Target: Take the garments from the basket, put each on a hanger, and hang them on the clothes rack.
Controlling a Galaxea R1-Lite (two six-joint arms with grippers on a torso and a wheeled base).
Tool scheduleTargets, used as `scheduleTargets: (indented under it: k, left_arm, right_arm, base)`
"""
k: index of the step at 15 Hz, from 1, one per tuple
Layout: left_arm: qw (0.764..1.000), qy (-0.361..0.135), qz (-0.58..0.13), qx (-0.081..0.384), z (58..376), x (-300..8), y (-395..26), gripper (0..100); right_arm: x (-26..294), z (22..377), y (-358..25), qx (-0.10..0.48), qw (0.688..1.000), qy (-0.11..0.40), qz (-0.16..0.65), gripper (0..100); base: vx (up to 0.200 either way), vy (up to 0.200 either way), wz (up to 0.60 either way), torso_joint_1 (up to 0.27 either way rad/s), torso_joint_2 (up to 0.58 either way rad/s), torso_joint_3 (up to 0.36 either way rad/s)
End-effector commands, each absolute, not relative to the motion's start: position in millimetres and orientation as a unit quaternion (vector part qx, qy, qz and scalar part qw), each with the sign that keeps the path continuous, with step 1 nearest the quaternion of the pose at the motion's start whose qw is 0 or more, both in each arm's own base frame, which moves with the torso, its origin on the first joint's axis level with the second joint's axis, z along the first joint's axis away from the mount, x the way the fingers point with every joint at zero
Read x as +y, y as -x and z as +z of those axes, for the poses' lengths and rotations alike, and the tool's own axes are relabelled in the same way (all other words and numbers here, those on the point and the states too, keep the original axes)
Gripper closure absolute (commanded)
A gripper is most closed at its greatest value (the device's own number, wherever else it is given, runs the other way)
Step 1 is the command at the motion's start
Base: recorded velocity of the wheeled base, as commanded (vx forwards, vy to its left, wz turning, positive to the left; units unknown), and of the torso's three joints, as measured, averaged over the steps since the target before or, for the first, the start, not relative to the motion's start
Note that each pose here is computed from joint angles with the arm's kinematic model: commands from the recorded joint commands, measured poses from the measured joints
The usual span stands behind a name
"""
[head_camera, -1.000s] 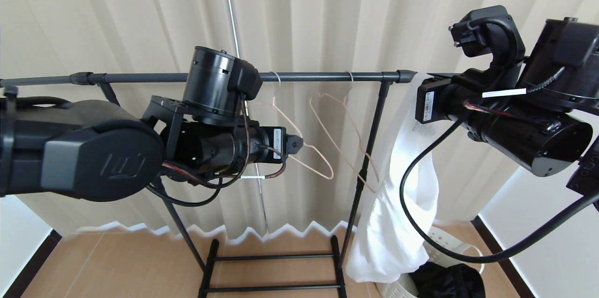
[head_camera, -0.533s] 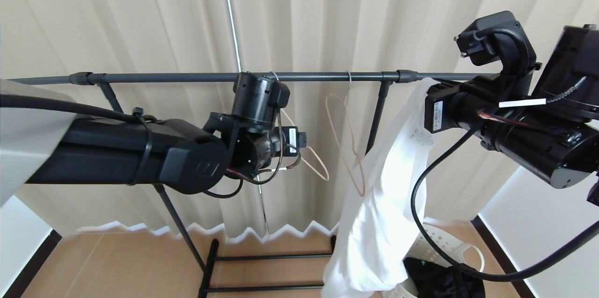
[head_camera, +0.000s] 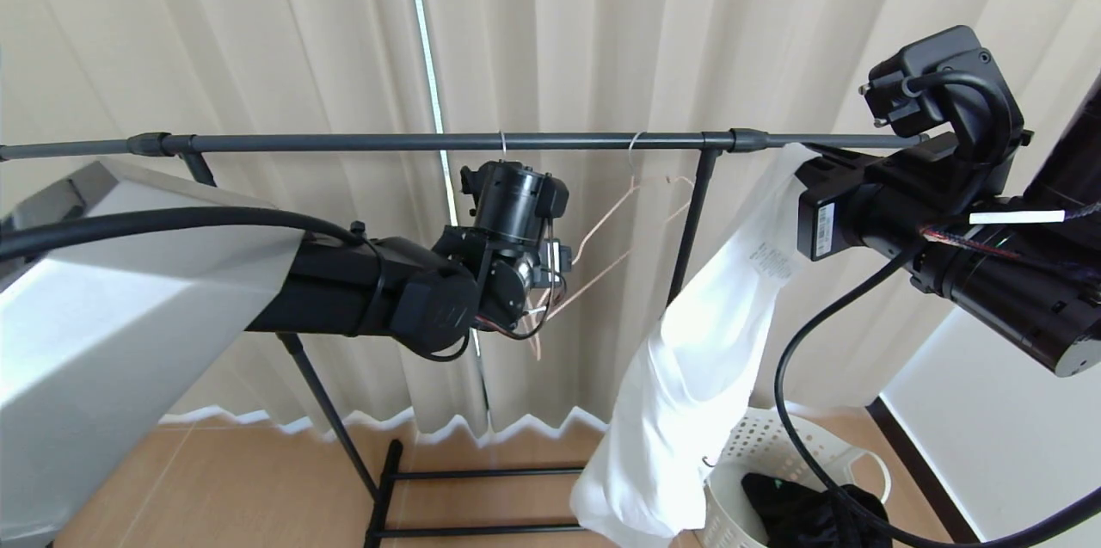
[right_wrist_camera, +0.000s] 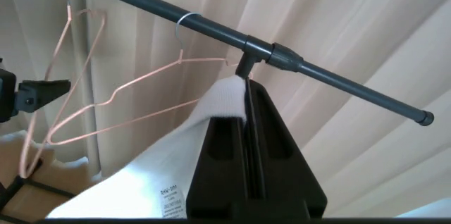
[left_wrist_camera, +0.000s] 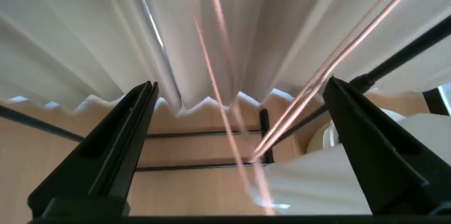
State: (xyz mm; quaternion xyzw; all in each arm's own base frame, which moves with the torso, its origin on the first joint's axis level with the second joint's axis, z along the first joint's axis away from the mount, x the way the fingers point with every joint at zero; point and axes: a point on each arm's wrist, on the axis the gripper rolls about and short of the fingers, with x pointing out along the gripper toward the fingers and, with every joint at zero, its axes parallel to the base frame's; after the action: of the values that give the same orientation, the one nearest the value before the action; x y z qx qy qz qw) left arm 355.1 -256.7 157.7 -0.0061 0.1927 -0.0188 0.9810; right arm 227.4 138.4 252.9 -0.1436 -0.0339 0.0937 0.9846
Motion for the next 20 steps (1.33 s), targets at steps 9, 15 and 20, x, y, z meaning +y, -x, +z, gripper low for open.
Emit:
scheduleTargets:
  k: [9, 15, 20]
  left_arm:
    - [0.981, -0.004, 0.016, 0.194, 138, -241, -387, 0]
    - [0.979, -0.009, 0.02, 0.204, 127, -240, -390, 0]
    - [0.976, -0.013, 0.029, 0.213, 116, -236, -397, 0]
  right_arm:
    - [139, 251, -228, -0.032, 0.984, 0.145, 0.094, 100]
    - [140, 251, -228, -0.031, 0.984, 0.145, 0.096, 100]
    - [139, 252, -227, -0.033, 0.984, 0.144, 0.096, 100]
  base:
    - [0.0, 0.0, 0.0, 0.0, 0.0, 0.0]
    - [0.0, 0.0, 0.0, 0.0, 0.0, 0.0]
    - [0.0, 0.0, 0.0, 0.0, 0.0, 0.0]
